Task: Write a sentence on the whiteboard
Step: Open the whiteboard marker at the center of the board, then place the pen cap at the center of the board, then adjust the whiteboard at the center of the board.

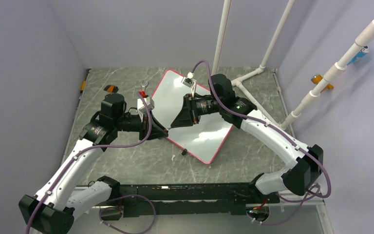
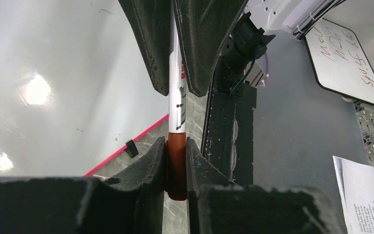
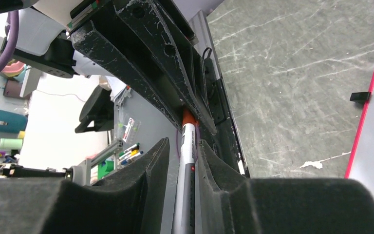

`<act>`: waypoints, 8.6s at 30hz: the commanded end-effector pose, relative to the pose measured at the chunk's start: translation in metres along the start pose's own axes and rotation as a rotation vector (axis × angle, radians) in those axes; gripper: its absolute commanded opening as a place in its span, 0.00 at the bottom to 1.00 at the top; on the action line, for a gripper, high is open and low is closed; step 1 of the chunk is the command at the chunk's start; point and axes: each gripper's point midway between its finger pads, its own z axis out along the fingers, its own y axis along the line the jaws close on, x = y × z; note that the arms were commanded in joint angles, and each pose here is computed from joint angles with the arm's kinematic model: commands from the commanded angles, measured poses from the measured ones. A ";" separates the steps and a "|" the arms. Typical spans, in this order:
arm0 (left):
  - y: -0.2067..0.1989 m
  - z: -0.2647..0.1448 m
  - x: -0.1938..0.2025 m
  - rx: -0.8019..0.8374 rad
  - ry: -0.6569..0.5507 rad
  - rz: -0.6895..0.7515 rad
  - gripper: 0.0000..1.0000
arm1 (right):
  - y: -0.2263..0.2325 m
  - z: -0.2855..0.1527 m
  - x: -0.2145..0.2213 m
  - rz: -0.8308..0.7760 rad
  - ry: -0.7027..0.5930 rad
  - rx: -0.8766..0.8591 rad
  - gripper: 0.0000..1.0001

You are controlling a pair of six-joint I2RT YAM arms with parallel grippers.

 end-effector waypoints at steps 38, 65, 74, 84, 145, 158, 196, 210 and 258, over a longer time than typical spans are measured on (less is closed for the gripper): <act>-0.004 -0.001 -0.015 0.005 -0.018 0.071 0.00 | 0.017 0.012 0.002 -0.039 0.058 -0.074 0.29; -0.003 -0.003 -0.015 -0.018 -0.020 0.081 0.00 | 0.011 0.016 0.016 -0.050 0.099 -0.035 0.00; -0.002 -0.008 -0.016 -0.054 -0.036 0.098 0.00 | 0.001 -0.001 0.009 -0.049 0.010 0.048 0.00; 0.003 -0.009 -0.010 -0.088 -0.026 0.091 0.00 | -0.006 -0.044 0.001 -0.041 -0.084 0.103 0.00; 0.163 -0.159 0.219 -1.693 0.002 -0.992 0.77 | -0.052 -0.134 0.006 0.009 -0.375 0.538 0.00; 0.229 -0.120 0.039 -1.355 -0.134 -0.583 0.75 | -0.057 -0.137 0.002 -0.008 -0.384 0.569 0.00; 0.413 0.033 -0.113 -0.432 -0.237 -0.313 0.70 | -0.071 -0.131 0.020 0.058 -0.348 0.581 0.00; 0.392 0.063 -0.079 -0.247 -0.186 -0.357 0.50 | -0.070 -0.130 0.024 0.070 -0.344 0.580 0.00; 0.252 0.011 -0.007 -0.393 -0.126 -0.317 0.78 | -0.052 -0.132 0.029 0.065 -0.357 0.557 0.00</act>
